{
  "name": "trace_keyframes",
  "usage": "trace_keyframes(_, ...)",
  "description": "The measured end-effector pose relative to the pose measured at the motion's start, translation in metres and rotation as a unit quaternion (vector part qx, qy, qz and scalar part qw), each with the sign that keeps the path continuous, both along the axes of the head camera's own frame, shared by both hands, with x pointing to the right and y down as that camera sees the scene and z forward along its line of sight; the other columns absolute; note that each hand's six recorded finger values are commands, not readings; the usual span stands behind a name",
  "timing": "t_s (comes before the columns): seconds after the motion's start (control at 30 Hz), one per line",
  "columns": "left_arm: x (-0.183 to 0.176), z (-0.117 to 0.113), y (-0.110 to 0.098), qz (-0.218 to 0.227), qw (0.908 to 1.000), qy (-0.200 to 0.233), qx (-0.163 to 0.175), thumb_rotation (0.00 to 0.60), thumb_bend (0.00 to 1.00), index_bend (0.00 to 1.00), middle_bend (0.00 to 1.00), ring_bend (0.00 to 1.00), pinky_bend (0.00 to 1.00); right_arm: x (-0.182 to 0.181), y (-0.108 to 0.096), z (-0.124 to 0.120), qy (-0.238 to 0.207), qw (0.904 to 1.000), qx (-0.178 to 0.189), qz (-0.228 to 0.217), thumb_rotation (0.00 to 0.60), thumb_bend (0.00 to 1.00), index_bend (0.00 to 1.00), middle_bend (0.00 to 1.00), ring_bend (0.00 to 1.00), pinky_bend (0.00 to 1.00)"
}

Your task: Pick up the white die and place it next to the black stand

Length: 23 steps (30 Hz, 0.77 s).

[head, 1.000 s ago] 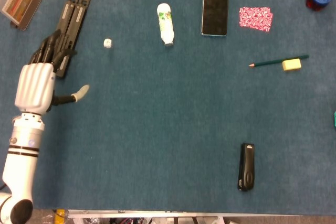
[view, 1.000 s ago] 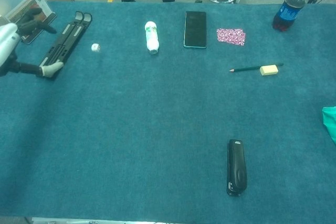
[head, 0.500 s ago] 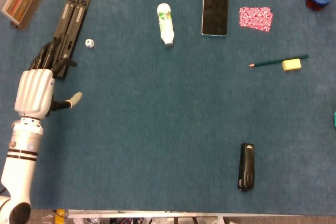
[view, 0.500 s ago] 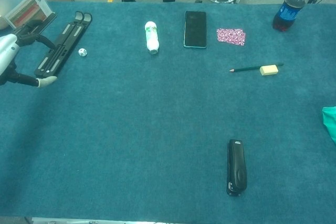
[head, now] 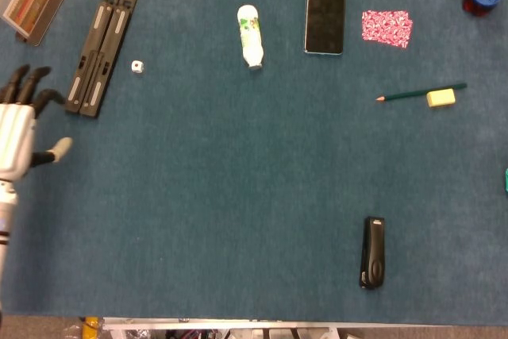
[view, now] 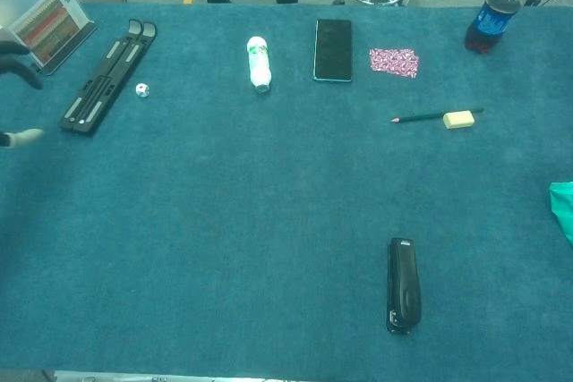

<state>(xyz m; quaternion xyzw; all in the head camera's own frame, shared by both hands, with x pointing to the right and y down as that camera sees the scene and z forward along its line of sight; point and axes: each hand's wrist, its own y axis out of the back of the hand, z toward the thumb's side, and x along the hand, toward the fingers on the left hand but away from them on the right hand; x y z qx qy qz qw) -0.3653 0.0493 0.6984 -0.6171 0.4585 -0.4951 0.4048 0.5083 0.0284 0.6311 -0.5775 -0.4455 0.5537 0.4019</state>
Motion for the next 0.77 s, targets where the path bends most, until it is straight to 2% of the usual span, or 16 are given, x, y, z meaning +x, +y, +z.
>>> trace_keyframes(0.23, -0.035, -0.017, 0.011, -0.004, 0.9997, -0.015, 0.019, 0.600, 0.17, 0.38, 0.20, 0.15, 0.34, -0.018, 0.005, -0.008, 0.027, 0.9991, -0.014, -0.029, 0.600, 0.03, 0.54, 0.41, 0.36, 0.44)
trace_keyframes(0.4, -0.058, -0.034, 0.026, -0.019, 0.9988, -0.030, 0.033, 0.600, 0.17, 0.38, 0.20, 0.15, 0.34, -0.029, 0.012, -0.020, 0.034, 0.9986, 0.000, -0.041, 0.600, 0.03, 0.54, 0.41, 0.36, 0.44)
trace_keyframes(0.6, -0.065, -0.054, 0.045, -0.038, 0.9976, -0.036, 0.046, 0.600, 0.17, 0.38, 0.20, 0.15, 0.34, -0.029, 0.030, -0.028, 0.040, 0.9985, 0.012, -0.034, 0.600, 0.03, 0.54, 0.41, 0.36, 0.44)
trace_keyframes(0.77, -0.067, -0.065, 0.054, -0.047, 0.9968, -0.042, 0.049, 0.600, 0.17, 0.38, 0.21, 0.15, 0.34, -0.032, 0.037, -0.030, 0.039, 0.9986, 0.015, -0.034, 0.600, 0.03, 0.54, 0.41, 0.36, 0.44)
